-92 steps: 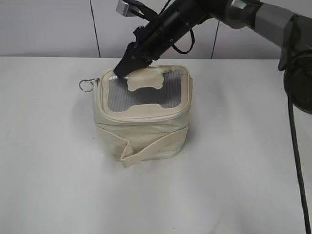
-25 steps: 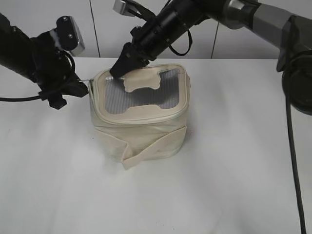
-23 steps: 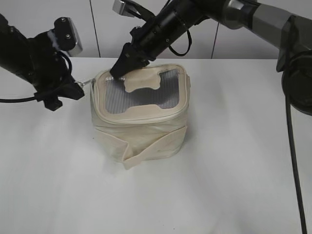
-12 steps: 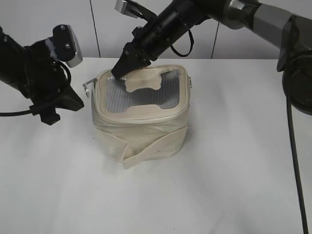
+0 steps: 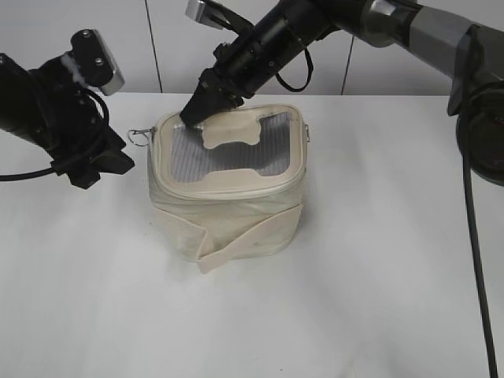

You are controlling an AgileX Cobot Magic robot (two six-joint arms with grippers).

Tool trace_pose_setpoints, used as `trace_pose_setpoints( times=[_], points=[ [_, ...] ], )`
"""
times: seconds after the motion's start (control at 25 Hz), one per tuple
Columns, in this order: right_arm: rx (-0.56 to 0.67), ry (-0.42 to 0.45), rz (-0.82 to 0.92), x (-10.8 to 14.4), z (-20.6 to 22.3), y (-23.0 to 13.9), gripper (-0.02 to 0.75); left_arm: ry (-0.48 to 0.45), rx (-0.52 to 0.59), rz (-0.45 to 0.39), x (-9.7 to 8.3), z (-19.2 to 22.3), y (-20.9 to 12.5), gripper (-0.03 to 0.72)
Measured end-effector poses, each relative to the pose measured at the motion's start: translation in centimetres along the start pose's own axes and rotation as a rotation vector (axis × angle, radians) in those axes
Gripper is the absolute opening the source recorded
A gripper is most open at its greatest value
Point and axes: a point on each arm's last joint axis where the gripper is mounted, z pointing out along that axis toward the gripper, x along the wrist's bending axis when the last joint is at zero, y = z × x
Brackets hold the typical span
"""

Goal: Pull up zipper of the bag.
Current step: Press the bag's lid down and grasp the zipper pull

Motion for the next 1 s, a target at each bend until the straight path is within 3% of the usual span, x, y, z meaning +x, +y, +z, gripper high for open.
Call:
trace_pose_setpoints(
  times=[0.16, 0.28, 0.48, 0.64, 0.88, 1.0],
  points=[
    [0.000, 0.000, 0.000, 0.0, 0.0, 0.0, 0.053, 0.070, -0.004, -0.029, 1.2, -0.3, -0.6, 0.488],
    [0.000, 0.000, 0.000, 0.0, 0.0, 0.0, 0.053, 0.173, -0.020, -0.035, 2.2, -0.5, -0.6, 0.540],
    [0.000, 0.000, 0.000, 0.0, 0.0, 0.0, 0.053, 0.210, -0.021, 0.011, 2.5, -0.4, -0.6, 0.554],
    [0.000, 0.000, 0.000, 0.0, 0.0, 0.0, 0.053, 0.164, -0.007, -0.008, 2.4, 0.9, -1.1, 0.547],
    [0.001, -0.001, -0.001, 0.0, 0.0, 0.0, 0.052, 0.007, -0.044, -0.139, 1.4, 1.4, -1.3, 0.416],
    [0.001, -0.001, -0.001, 0.0, 0.0, 0.0, 0.052, -0.050, -0.072, -0.259, 2.2, 0.6, -2.8, 0.394]
  ],
)
